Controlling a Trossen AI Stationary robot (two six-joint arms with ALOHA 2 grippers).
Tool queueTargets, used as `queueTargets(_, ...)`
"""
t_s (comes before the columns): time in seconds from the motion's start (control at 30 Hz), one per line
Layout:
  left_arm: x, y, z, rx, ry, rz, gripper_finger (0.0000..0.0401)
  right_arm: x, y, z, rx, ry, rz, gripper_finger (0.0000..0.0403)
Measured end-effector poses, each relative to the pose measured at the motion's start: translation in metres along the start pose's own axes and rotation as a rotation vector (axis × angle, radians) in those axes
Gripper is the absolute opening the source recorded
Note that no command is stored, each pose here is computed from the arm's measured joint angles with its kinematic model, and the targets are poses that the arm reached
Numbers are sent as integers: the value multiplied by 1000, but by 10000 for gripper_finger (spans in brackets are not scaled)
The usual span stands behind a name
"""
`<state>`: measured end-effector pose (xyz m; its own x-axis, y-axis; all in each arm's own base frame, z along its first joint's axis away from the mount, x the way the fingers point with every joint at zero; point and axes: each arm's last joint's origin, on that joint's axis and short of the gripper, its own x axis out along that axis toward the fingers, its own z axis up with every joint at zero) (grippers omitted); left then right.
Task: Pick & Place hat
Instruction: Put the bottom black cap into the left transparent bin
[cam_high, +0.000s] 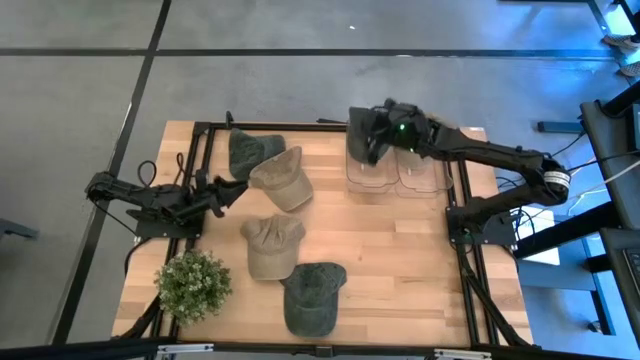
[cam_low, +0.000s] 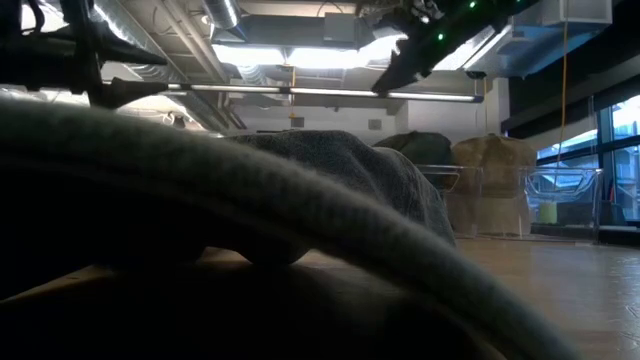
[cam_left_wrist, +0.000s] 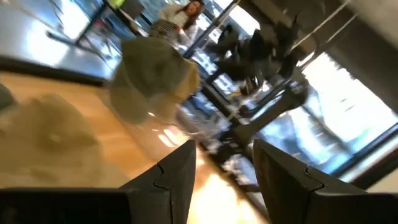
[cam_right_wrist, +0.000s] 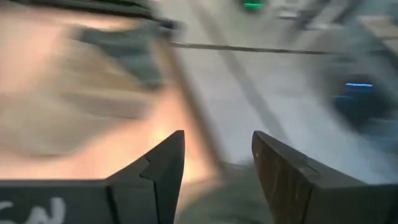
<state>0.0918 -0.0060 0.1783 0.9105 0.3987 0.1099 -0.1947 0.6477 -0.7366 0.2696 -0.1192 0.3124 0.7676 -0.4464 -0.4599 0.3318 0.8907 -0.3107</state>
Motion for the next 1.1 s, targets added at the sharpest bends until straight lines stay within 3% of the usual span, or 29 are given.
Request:
queueTargets(0.07,0,-1,1,-62,-2,-20,155,-2,18,0,24,6,174,189)
queueTargets(0.17,0,-2,1,-62,3,-25,155,-8,44,0,61,30,401,189)
queueTargets(0.33,0,-3,-1,95,51,-74,155,-17,76,-2,189,142,541,189)
queueTargets(0.5,3,-4,-6,89,116,-86,154,-26,96,-3,242,217,576,189)
queueTargets(0.7,13,-19,-4,189,210,-82,136,-33,113,-3,192,230,530,189)
queueTargets(0.9,37,-56,3,328,348,-147,96,-37,117,-8,149,274,477,189)
queueTargets(1.1,73,-104,-3,514,516,-300,40,-40,117,-19,128,396,469,189)
